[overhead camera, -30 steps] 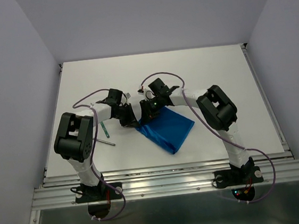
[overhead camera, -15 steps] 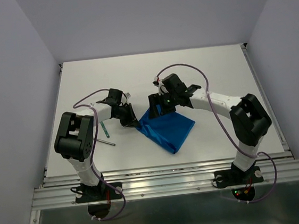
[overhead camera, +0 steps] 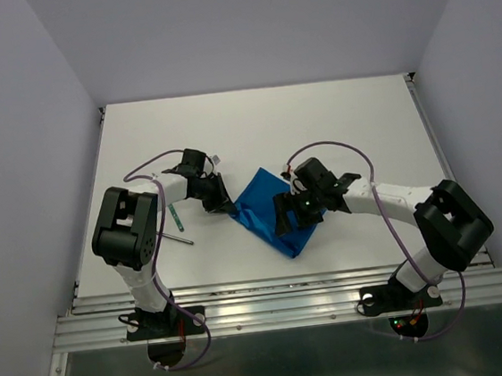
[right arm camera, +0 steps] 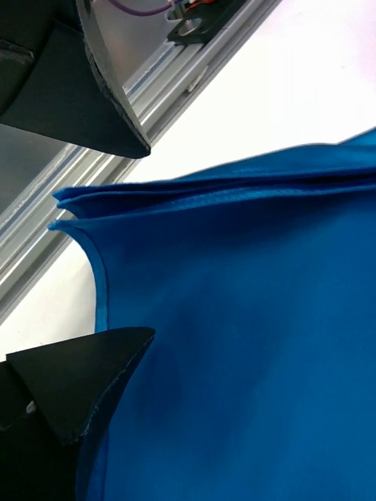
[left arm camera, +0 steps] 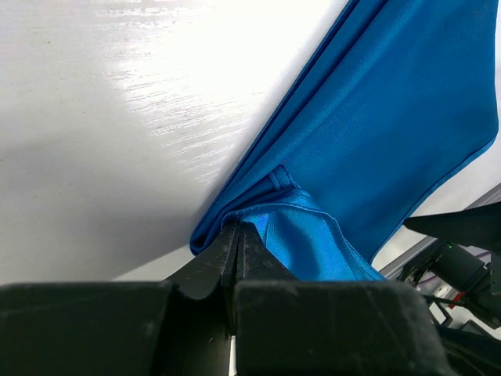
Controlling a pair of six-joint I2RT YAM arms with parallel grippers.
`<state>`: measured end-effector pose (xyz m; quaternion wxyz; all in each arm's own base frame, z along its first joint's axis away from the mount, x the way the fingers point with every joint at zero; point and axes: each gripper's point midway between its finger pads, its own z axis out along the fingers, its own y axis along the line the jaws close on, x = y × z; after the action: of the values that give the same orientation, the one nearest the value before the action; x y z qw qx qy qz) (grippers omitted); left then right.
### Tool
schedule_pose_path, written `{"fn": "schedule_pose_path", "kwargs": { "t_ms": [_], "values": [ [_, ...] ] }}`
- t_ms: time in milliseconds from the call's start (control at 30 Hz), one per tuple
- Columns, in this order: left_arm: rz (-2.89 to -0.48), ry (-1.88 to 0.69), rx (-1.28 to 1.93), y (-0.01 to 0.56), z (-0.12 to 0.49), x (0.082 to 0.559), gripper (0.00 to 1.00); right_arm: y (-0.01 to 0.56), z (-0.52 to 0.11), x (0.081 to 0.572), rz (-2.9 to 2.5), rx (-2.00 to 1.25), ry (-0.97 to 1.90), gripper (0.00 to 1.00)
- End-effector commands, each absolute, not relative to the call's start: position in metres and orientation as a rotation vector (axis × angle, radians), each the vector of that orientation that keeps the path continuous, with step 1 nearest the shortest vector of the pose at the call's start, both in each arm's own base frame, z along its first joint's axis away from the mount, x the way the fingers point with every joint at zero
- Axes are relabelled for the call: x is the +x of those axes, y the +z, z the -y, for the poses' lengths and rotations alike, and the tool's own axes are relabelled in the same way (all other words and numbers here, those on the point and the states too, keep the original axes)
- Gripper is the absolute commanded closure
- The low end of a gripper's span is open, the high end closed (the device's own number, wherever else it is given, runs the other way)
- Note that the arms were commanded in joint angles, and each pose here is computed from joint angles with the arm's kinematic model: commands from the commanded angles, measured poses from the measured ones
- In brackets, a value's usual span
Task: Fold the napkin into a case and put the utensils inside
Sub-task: Fold the lower triangle-folded napkin at the center of the board.
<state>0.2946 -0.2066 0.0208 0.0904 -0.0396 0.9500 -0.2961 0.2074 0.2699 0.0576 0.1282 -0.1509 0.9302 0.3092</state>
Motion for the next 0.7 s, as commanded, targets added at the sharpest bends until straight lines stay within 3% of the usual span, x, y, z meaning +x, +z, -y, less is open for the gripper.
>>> {"fn": "schedule_pose_path", "kwargs": {
  "t_ms": [0,233,367,467,667],
  "values": [
    [-2.885,-0.781,-0.127,0.001,0.196,0.288,0.94,0.079,-0.289,0.206,-2.600,-0.493,0.977,0.07],
    [-2.884,-0.768,-0.130,0.003,0.195,0.291,0.94,0.070,-0.301,0.191,-2.617,-0.576,0.975,0.18],
    [-2.882,-0.768,-0.129,0.004,0.196,0.292,0.94,0.061,-0.303,0.184,-2.639,-0.610,0.944,0.30],
    [-2.879,-0.767,-0.128,0.005,0.196,0.293,0.94,0.057,-0.303,0.183,-2.646,-0.617,0.925,0.52],
    [-2.876,-0.766,-0.128,0.007,0.196,0.293,0.94,0.054,-0.299,0.189,-2.640,-0.611,0.870,0.86]
  ]
}}
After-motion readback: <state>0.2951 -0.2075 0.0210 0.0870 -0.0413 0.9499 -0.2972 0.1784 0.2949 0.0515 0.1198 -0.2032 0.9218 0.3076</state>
